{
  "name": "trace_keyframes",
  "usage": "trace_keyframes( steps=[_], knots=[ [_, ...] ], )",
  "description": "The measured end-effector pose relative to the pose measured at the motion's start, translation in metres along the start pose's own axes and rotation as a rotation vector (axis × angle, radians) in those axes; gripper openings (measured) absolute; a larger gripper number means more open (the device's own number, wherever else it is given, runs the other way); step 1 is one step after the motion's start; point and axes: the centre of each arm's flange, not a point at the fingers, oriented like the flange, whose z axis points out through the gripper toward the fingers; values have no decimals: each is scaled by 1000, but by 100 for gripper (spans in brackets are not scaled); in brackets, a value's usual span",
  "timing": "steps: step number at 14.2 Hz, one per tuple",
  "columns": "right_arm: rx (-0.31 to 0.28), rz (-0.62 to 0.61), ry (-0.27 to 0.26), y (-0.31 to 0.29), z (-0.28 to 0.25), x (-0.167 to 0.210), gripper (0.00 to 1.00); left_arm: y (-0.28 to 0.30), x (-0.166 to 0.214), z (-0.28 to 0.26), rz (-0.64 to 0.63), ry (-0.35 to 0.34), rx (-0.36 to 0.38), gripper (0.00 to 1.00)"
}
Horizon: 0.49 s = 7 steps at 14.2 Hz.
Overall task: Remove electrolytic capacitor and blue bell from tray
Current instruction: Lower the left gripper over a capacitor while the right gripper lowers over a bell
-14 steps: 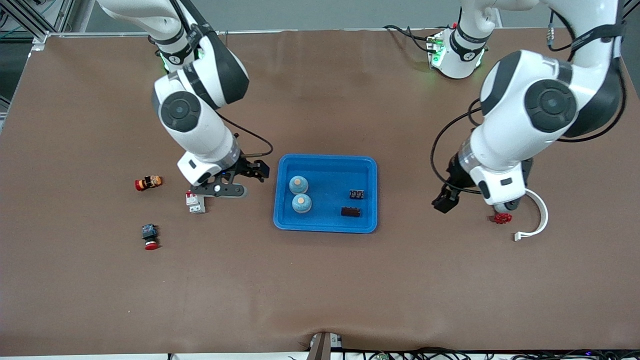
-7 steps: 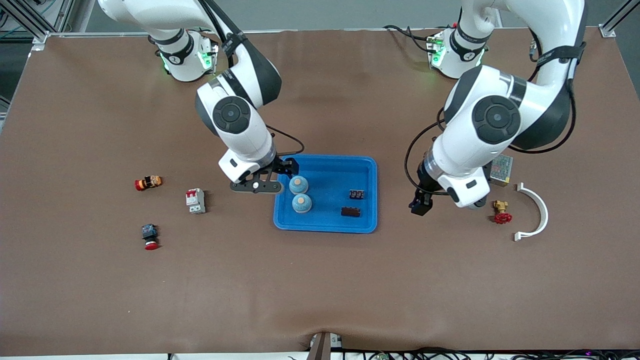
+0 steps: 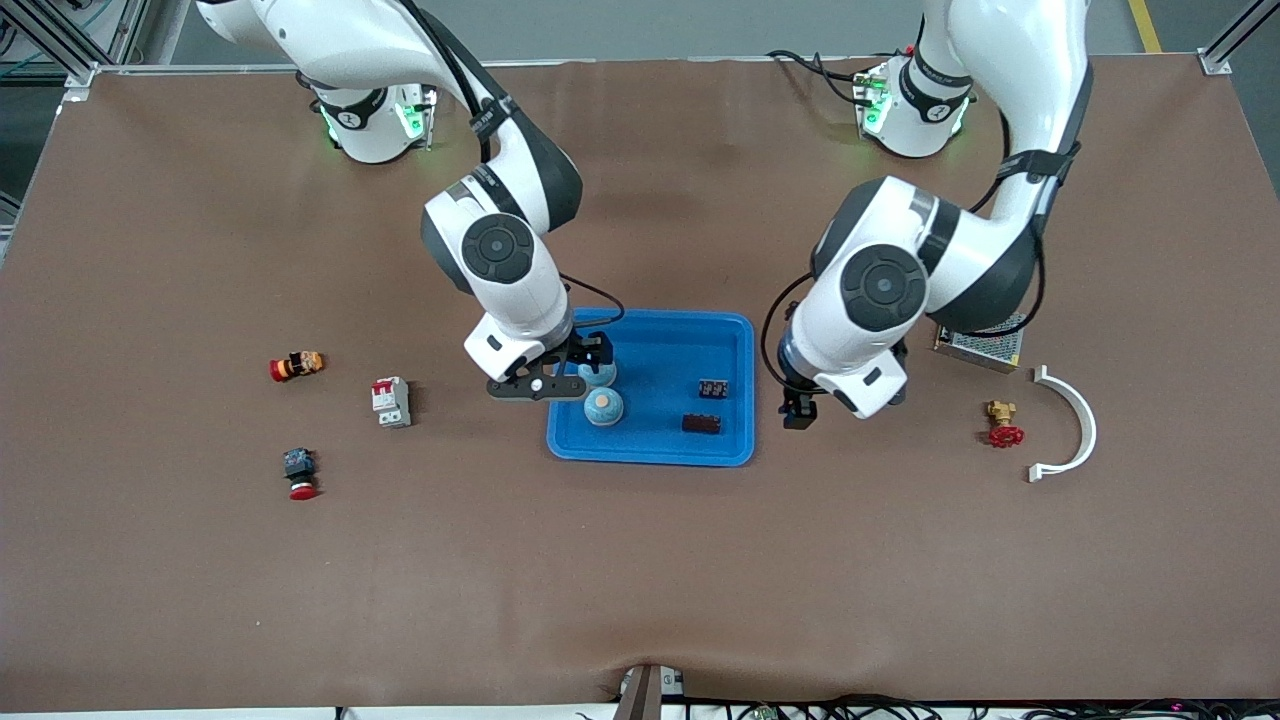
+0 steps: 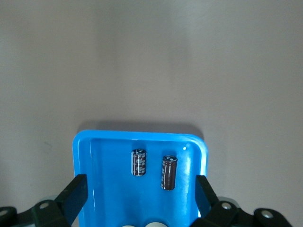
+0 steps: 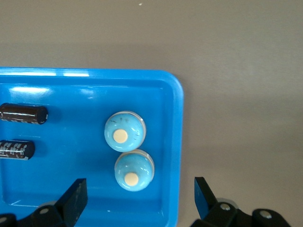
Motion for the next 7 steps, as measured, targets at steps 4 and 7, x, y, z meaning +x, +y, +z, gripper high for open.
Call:
trace_keyframes(
  steps=[4, 7],
  knots=[
    [3, -13, -2, -8, 26, -4, 100, -15, -45, 49, -74, 29, 14, 100],
    [-2, -33, -11, -19, 34, -13, 100, -20, -64, 83, -67, 43, 9, 100]
  ],
)
